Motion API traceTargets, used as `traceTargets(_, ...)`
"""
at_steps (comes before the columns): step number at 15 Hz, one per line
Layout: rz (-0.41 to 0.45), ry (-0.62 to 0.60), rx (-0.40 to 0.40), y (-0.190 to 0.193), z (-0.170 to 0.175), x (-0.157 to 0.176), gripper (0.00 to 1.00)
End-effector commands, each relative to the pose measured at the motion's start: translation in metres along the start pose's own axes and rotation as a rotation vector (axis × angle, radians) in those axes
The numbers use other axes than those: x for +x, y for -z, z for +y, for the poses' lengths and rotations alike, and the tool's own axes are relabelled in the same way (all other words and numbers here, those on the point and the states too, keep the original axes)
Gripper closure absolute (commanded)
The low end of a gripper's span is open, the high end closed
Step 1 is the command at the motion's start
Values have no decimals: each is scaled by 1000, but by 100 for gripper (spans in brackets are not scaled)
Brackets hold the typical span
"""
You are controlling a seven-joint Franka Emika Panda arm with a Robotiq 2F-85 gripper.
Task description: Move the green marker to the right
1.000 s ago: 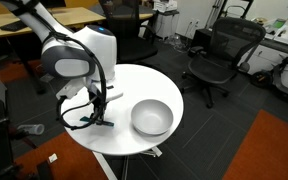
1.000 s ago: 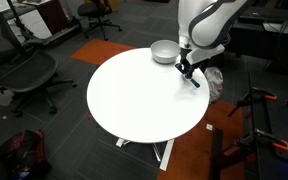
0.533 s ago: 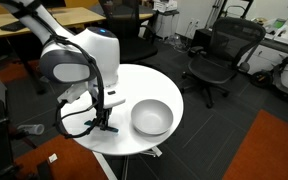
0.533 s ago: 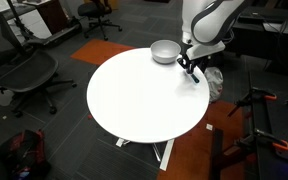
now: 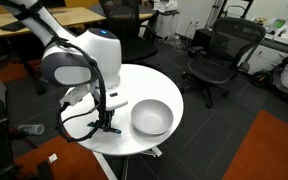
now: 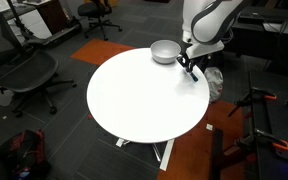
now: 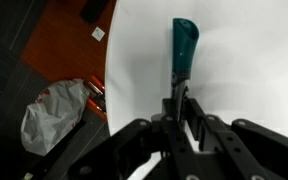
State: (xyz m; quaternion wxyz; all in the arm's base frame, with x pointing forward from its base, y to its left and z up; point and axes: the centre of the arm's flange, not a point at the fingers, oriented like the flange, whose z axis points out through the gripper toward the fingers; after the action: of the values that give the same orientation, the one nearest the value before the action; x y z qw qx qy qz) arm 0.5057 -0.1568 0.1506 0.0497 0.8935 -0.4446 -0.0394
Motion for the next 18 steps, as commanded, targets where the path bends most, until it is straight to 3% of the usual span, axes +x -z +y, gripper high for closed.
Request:
traceTargets(1,23,10,11,-3,-2,8,92)
traceTargets(2,24,9,16,-4,-3,8,56)
traceTargets(4,25,10,14,-5,-4,9,50)
traceTargets(10,28,26,20,20,-1,-6,5)
traceTargets(11,27,35,27,27,0,-10,0)
traceTargets(18,-1,87,42,77,15,-43,0)
